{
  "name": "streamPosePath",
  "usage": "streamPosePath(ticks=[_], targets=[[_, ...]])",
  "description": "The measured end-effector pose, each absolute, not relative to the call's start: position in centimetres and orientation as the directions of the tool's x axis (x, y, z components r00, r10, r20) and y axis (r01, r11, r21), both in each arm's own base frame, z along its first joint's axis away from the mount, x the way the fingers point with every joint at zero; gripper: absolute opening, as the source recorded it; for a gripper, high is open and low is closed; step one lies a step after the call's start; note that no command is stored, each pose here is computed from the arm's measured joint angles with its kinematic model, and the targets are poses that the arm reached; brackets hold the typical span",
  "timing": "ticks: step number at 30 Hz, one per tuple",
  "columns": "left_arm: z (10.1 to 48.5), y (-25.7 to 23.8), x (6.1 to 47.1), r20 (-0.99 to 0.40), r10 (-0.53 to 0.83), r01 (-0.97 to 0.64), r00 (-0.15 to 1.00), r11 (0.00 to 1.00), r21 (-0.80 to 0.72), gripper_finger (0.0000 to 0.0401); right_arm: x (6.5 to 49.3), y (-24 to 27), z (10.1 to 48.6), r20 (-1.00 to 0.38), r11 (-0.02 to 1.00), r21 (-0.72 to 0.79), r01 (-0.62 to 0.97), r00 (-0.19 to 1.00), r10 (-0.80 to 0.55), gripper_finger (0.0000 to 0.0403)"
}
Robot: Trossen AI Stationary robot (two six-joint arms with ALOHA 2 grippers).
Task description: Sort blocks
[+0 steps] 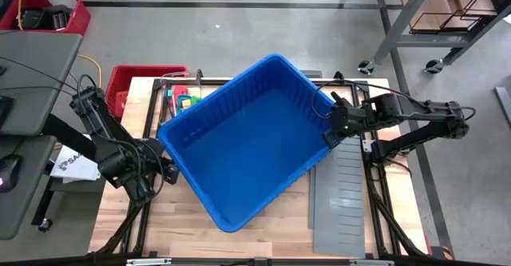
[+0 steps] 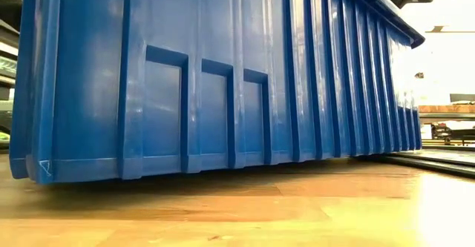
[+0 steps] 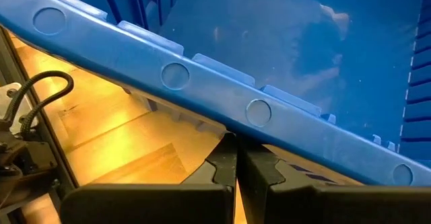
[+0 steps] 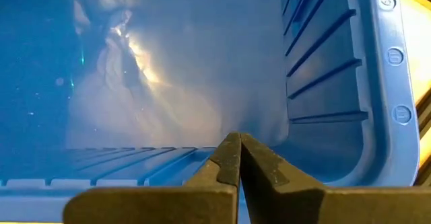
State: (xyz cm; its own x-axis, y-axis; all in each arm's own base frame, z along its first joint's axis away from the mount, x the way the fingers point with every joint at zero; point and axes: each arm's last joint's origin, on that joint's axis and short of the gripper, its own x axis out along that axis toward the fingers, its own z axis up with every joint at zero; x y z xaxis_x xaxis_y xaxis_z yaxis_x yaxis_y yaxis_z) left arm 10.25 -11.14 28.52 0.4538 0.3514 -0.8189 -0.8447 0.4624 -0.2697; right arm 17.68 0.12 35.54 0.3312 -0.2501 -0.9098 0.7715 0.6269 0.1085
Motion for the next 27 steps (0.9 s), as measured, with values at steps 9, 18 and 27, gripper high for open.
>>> streamPosePath(ticks=[9,18,27], targets=[[28.5,-11.7,10.7,-0.817,0.303,-0.812,0.490,0.499,-0.301,0.0000,17.4,-0.3,35.5,-0.917,0.630,0.068,0.774,0.297,-0.267,0.0000],[26.4,-14.2,12.5,-0.812,0.290,-0.799,0.506,0.512,-0.315,0.0000,16.8,-0.5,35.3,-0.933,0.618,0.024,0.786,0.241,-0.269,0.0000],[24.0,-15.1,14.1,-0.814,0.408,-0.862,0.413,0.463,-0.206,0.0000,17.0,0.1,35.1,-0.953,0.599,0.074,0.797,0.234,-0.194,0.0000]])
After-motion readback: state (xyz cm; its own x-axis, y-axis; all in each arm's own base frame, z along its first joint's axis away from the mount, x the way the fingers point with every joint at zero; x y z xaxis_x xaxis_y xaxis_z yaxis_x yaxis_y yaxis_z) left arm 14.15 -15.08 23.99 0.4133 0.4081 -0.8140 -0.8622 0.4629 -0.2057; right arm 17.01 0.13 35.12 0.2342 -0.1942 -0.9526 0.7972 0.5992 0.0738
